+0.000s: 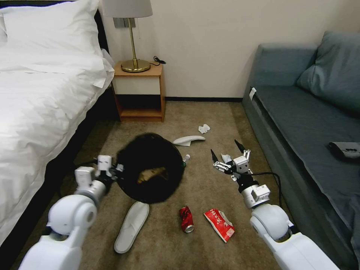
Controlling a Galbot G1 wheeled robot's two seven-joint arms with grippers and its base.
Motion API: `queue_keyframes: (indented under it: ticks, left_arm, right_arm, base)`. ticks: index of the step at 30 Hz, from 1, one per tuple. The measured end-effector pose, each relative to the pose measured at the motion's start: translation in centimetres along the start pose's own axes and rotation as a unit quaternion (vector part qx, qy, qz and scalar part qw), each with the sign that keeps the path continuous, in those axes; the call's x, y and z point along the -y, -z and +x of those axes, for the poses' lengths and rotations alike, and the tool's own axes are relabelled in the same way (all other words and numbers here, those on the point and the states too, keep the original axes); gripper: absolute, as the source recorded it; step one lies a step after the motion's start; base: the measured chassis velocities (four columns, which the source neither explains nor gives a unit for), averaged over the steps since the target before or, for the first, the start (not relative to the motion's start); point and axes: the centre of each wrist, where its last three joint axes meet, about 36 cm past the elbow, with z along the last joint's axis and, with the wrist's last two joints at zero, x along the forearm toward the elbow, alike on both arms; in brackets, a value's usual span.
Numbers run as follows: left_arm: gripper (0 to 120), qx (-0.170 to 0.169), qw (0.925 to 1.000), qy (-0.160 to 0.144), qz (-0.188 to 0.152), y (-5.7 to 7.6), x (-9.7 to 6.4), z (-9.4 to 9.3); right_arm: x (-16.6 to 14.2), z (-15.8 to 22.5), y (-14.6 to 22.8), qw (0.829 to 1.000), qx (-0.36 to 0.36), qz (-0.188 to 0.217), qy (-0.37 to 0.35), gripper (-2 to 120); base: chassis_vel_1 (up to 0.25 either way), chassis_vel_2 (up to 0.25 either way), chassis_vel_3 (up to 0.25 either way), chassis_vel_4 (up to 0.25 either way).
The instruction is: Pick up the trash bin, then pick up the garbage on the floor and place it into the trash bin.
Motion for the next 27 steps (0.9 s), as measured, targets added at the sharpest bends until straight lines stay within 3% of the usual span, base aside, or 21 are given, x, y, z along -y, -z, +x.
queue_keyframes:
  ticks: [2,6,11,14,27]
  left_arm:
    - [2,0.029,0.9993,0.025,0.006,1.4,-1.1,1.1]
    - [2,0.039,0.9990,0.023,0.008,1.7,-0.7,1.7]
    - [2,0.036,0.9992,0.013,0.012,1.2,0.3,2.0]
    - [2,0.035,0.9993,0.003,0.014,0.9,1.2,2.1]
    - [2,0.023,0.9996,-0.017,0.006,-0.2,2.6,2.0]
  right_arm:
    - [0.0,0.4,-2.3,0.999,-0.038,-0.006,-0.011,100]
    - [-0.1,1.0,-4.3,0.997,-0.080,-0.016,-0.011,100]
    - [-0.2,1.5,-6.2,0.989,-0.140,-0.047,-0.006,100]
    - [0.2,3.8,-8.8,0.978,-0.203,-0.052,-0.002,100]
    - [-0.8,7.0,-11.9,0.959,-0.276,-0.065,0.029,100]
  base:
    - [0.000,0.000,0.000,0.000]
    - [0.000,0.000,0.000,0.000]
    - [0.000,0.000,0.000,0.000]
    - [0.000,0.000,0.000,0.000]
    - [0.000,0.000,0.000,0.000]
